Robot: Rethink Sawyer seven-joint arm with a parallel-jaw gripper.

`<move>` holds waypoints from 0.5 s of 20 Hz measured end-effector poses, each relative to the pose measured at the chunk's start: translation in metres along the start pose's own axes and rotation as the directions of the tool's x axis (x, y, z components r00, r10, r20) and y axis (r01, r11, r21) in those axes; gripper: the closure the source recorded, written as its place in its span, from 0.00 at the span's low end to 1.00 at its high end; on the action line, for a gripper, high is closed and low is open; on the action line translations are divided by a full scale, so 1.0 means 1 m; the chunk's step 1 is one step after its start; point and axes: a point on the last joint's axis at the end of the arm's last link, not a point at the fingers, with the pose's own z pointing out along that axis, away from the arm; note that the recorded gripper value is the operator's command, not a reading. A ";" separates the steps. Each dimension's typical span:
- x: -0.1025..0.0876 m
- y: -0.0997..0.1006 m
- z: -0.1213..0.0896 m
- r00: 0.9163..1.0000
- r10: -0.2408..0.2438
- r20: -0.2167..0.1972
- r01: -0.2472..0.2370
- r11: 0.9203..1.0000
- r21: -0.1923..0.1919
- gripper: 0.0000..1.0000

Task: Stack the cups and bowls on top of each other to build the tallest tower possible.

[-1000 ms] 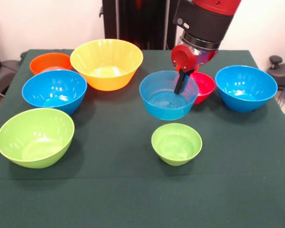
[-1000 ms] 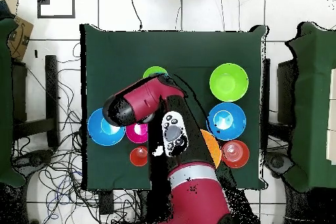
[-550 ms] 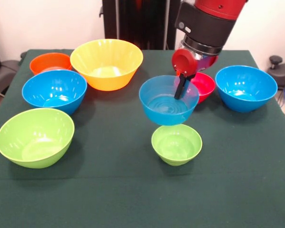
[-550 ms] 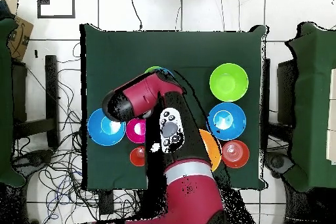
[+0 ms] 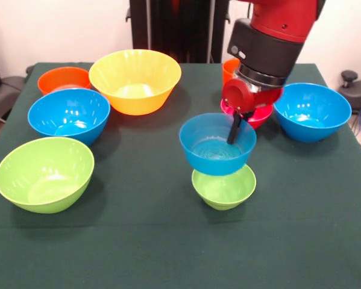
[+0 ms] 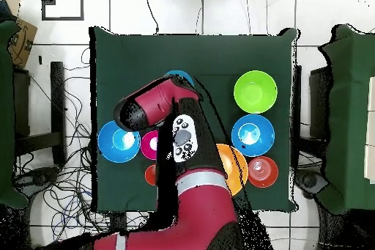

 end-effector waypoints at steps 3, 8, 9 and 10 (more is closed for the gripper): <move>-0.010 0.005 0.004 0.998 0.052 0.045 -0.052 0.999 -0.003 1.00; -0.020 0.012 0.009 0.990 0.119 0.073 -0.118 0.993 -0.022 1.00; -0.021 0.014 0.010 0.989 0.126 0.073 -0.125 0.992 -0.025 1.00; -0.023 0.017 0.012 0.989 0.131 0.072 -0.129 0.991 -0.028 1.00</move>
